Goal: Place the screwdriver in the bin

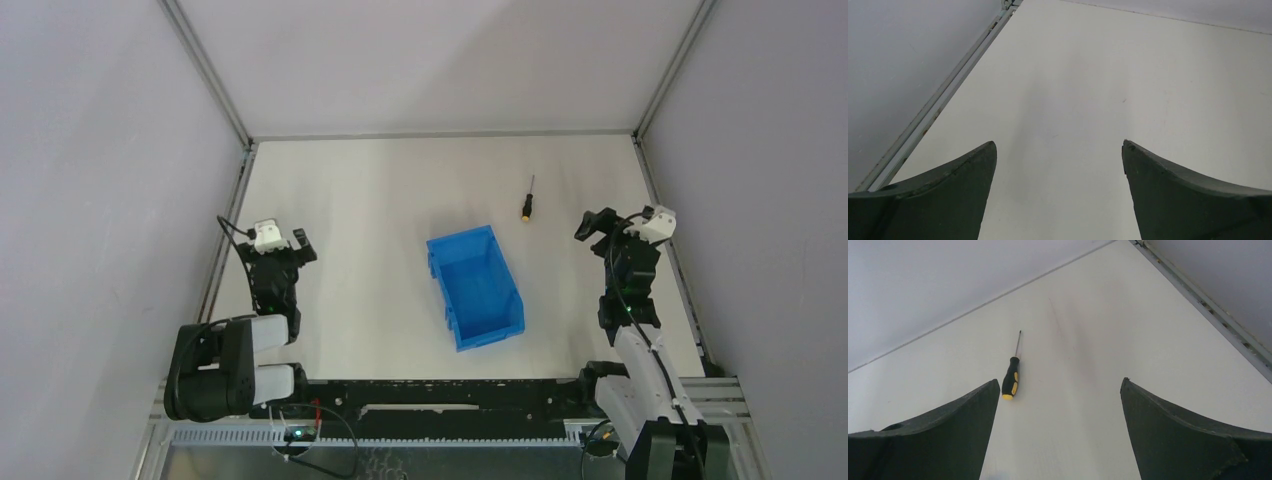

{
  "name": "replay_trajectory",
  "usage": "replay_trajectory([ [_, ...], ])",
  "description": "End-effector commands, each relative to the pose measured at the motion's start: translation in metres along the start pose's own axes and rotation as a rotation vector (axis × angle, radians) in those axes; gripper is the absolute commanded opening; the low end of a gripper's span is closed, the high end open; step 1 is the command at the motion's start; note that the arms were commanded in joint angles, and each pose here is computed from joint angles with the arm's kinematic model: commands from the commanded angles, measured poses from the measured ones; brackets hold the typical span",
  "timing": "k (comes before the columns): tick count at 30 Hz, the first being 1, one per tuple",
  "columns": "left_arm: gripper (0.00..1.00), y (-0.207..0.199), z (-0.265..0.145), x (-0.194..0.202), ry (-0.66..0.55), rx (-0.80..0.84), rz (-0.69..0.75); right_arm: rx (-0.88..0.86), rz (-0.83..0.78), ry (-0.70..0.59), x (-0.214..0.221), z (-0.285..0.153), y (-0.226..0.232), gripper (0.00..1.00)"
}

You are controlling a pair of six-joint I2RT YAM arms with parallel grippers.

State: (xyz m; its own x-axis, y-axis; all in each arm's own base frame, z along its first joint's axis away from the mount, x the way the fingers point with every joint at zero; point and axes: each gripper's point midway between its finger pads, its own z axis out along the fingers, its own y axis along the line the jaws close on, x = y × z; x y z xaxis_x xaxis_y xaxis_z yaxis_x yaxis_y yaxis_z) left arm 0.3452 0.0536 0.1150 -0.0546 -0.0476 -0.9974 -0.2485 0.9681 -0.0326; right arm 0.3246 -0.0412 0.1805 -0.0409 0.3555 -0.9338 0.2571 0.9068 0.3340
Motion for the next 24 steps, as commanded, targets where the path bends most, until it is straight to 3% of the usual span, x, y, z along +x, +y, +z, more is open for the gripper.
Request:
replay_trajectory([
  [1,1.0,-0.002,0.007,-0.022,-0.061,0.003,0.001,-0.011,0.052,-0.042,-0.02,-0.002,0.008,1.0],
  [6,1.0,-0.003,0.007,-0.021,-0.06,0.004,0.001,-0.022,0.029,0.135,-0.002,0.009,0.026,1.0],
  [10,1.0,-0.003,0.007,-0.022,-0.062,0.003,0.0,0.086,-0.163,0.409,0.018,0.012,0.053,1.0],
  [15,1.0,-0.003,0.007,-0.022,-0.061,0.004,0.0,0.113,-0.208,0.718,0.029,0.039,0.089,0.97],
  [20,1.0,-0.003,0.007,-0.022,-0.061,0.005,0.0,0.177,-0.265,0.896,0.044,0.088,0.114,0.87],
  [24,1.0,-0.003,0.007,-0.021,-0.06,0.003,0.001,0.184,-0.332,0.944,0.059,0.117,0.128,0.86],
])
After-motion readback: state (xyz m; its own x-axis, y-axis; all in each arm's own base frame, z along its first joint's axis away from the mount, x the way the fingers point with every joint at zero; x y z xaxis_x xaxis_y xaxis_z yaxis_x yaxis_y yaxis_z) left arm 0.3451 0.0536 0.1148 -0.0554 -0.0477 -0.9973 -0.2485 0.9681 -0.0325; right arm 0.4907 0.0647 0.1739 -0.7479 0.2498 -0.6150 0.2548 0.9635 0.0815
